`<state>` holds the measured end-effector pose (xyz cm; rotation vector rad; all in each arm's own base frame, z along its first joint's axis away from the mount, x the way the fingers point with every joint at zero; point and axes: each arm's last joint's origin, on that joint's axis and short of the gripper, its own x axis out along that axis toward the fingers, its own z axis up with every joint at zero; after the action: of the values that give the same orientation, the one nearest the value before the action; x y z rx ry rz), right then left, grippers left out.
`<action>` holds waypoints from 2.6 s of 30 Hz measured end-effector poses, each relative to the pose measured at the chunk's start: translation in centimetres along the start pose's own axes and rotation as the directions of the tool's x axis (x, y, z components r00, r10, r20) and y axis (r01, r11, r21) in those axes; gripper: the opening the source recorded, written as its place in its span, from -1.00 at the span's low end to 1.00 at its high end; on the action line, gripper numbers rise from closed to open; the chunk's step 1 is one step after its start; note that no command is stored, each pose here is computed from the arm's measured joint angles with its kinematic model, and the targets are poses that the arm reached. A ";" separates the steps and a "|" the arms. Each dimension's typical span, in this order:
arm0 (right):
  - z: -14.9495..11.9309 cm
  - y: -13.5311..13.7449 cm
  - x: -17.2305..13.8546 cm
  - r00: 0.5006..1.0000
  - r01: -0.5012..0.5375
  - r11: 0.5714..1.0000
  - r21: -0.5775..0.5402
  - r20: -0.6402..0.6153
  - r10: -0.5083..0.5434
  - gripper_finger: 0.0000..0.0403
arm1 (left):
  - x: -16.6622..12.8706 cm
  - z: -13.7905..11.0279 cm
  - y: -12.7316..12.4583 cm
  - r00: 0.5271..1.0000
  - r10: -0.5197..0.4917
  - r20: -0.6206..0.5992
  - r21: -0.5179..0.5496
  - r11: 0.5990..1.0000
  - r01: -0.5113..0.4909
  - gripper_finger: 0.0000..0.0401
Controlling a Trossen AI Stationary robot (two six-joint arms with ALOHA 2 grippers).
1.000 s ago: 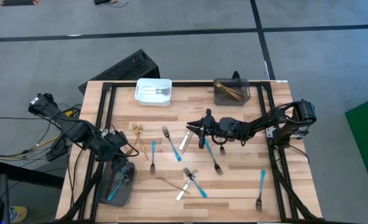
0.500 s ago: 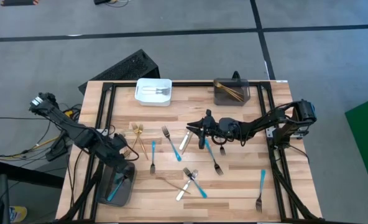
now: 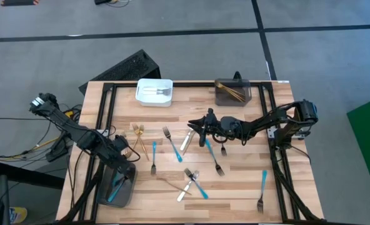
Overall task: Sort silverware by color (type)
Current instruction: Put the blue fork into the bottom black bin
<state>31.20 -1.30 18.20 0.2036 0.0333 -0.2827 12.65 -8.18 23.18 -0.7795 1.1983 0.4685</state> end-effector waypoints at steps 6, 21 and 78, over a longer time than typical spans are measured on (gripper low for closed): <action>0.4 0.1 0.0 0.999 -0.004 1.000 0.010 0.037 0.004 -0.49 | 0.0 -0.3 -0.2 1.000 -0.015 -0.004 -0.008 1.000 0.015 -0.42; 0.3 0.1 0.0 1.000 -0.002 1.000 0.007 0.031 0.002 -0.49 | -1.8 -1.6 -2.5 0.962 -0.244 -0.124 0.128 0.957 0.259 -0.07; -0.4 1.9 -0.7 0.944 -0.307 0.952 -0.010 -0.127 0.304 -0.49 | 1.0 3.3 -4.4 0.639 -0.636 0.433 0.762 0.637 0.119 -0.09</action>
<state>31.01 0.74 18.17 0.1940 0.1281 0.0409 18.16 -8.66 24.04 -0.1575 0.3744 -0.1171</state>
